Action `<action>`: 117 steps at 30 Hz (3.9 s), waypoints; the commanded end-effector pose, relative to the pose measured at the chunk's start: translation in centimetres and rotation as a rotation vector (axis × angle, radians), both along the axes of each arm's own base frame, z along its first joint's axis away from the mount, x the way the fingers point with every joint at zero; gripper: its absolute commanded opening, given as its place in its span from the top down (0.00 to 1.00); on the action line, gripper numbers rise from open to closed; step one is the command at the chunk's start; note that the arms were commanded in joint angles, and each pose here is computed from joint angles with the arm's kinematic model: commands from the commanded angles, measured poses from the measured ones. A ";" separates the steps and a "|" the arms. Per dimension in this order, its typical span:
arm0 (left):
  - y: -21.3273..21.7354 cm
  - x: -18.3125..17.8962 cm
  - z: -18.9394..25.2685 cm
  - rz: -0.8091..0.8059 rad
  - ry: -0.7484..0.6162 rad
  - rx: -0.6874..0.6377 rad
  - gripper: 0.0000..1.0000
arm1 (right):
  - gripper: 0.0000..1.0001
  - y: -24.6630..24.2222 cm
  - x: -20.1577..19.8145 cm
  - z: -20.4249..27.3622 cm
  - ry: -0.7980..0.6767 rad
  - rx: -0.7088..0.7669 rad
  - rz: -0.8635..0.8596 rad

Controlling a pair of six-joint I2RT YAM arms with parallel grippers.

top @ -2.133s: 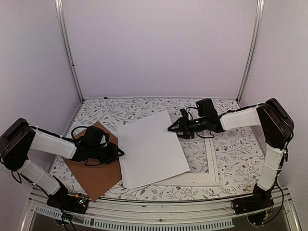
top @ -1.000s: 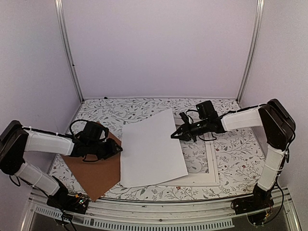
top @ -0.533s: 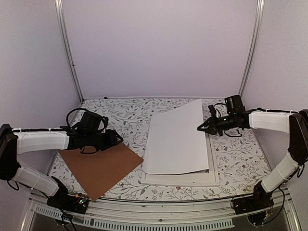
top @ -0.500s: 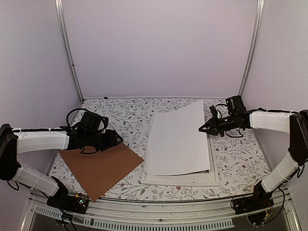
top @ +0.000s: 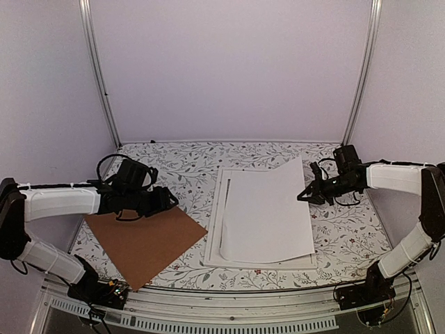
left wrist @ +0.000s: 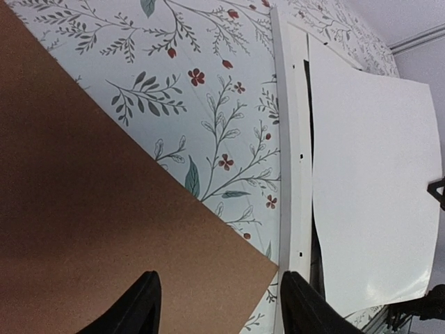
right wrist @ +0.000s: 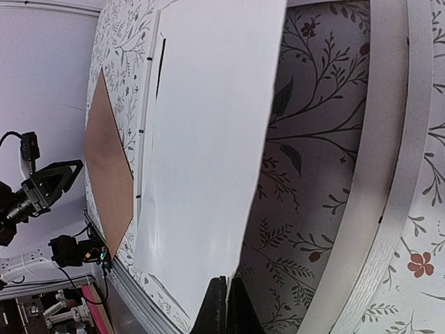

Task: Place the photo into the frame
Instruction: Place the photo on the mat board.

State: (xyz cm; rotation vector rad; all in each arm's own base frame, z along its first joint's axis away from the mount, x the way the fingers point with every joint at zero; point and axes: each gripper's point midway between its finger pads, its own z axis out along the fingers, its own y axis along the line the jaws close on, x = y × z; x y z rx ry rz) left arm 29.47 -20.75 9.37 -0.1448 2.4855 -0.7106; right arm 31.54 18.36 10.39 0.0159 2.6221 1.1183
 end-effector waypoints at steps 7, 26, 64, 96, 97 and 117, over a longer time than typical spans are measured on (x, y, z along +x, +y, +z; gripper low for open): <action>-0.2 0.2 -0.4 -0.011 0.005 0.013 0.39 | 1.00 1.3 0.0 0.3 -0.034 0.090 0.049; -1.3 -0.1 -1.5 -0.034 0.028 0.020 0.39 | 1.00 3.0 0.0 0.1 -0.003 0.233 0.048; -1.3 0.1 -1.4 -0.026 0.020 0.055 0.40 | 1.00 9.1 -0.4 16.8 -0.180 0.494 0.221; -0.4 -0.1 -1.9 0.003 0.028 0.092 0.40 | 1.00 14.6 0.4 18.9 -0.153 0.588 0.263; -0.4 -0.1 -1.9 0.003 0.028 0.093 0.40 | 1.00 14.1 0.9 17.7 -0.136 0.575 0.239; 0.0 -0.4 -0.8 -0.005 -0.003 0.092 0.25 | 1.00 5.8 2.1 0.3 0.063 0.313 0.043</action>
